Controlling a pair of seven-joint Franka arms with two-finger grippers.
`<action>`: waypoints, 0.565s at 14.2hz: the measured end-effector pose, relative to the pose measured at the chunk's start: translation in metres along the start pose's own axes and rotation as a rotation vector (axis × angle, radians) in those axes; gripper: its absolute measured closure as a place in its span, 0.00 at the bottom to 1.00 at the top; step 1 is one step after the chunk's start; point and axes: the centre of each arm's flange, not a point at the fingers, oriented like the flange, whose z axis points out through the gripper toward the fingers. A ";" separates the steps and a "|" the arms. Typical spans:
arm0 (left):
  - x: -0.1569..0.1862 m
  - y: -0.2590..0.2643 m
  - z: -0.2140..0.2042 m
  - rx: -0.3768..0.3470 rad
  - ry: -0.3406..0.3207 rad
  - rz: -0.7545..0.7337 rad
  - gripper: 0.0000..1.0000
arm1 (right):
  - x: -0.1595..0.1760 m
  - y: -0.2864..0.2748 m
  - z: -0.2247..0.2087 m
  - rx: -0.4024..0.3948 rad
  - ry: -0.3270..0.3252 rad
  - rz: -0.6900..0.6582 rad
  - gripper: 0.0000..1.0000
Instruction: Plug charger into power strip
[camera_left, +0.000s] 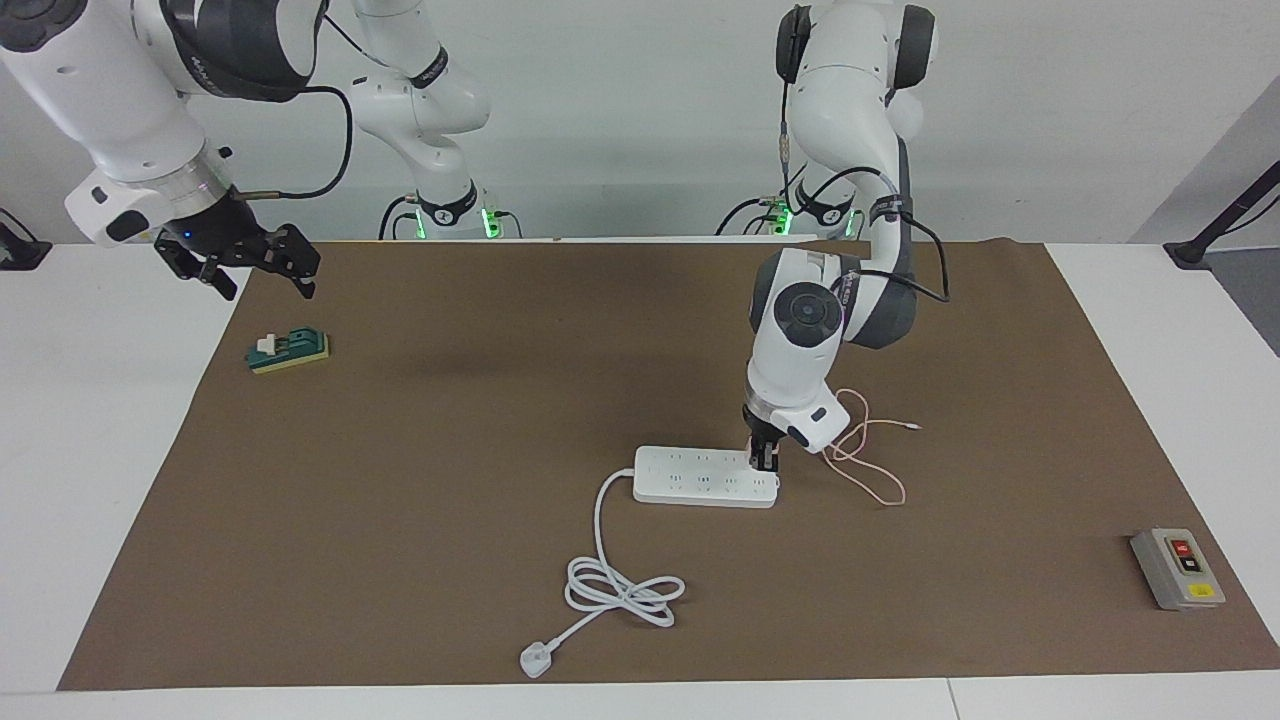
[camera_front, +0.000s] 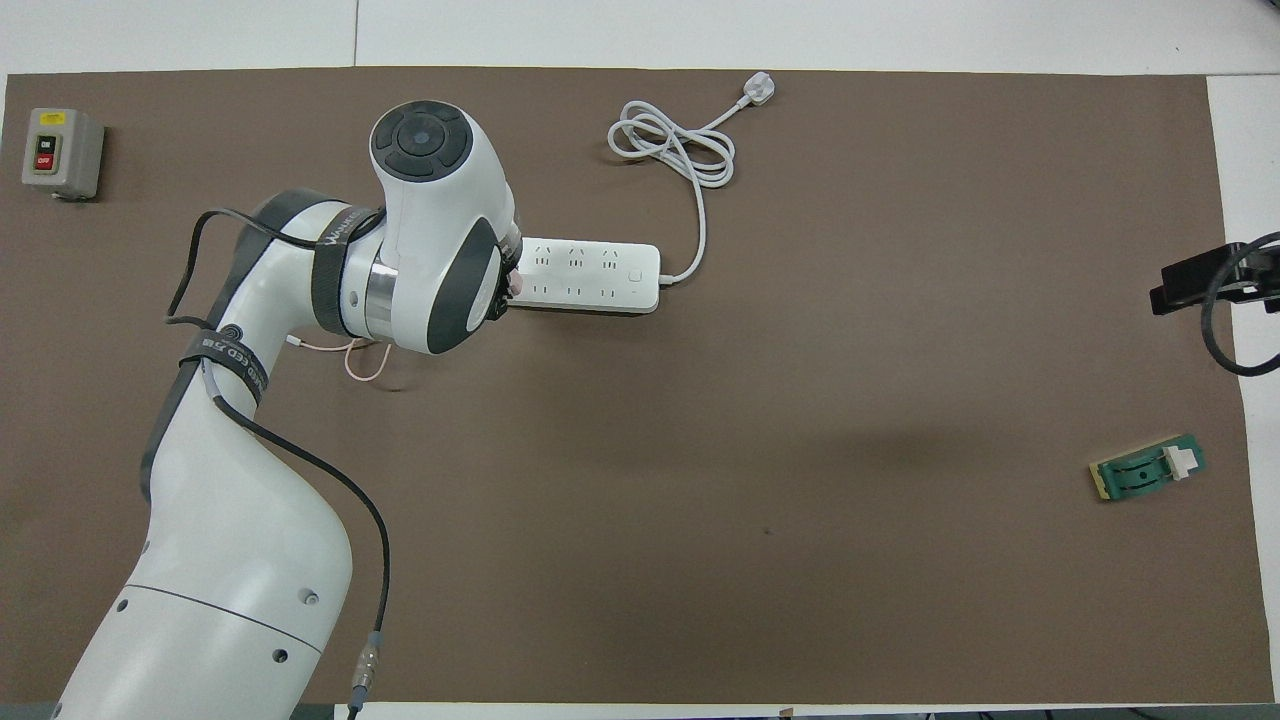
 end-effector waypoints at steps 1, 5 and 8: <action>0.000 0.000 0.000 0.001 0.000 -0.001 0.68 | 0.000 0.000 0.000 0.000 0.000 0.000 0.00; 0.001 0.000 0.015 0.003 0.006 -0.002 0.68 | 0.000 0.000 0.000 0.000 0.000 0.000 0.00; 0.001 0.000 0.016 0.002 0.006 -0.003 0.68 | 0.000 0.000 0.000 0.000 0.000 0.000 0.00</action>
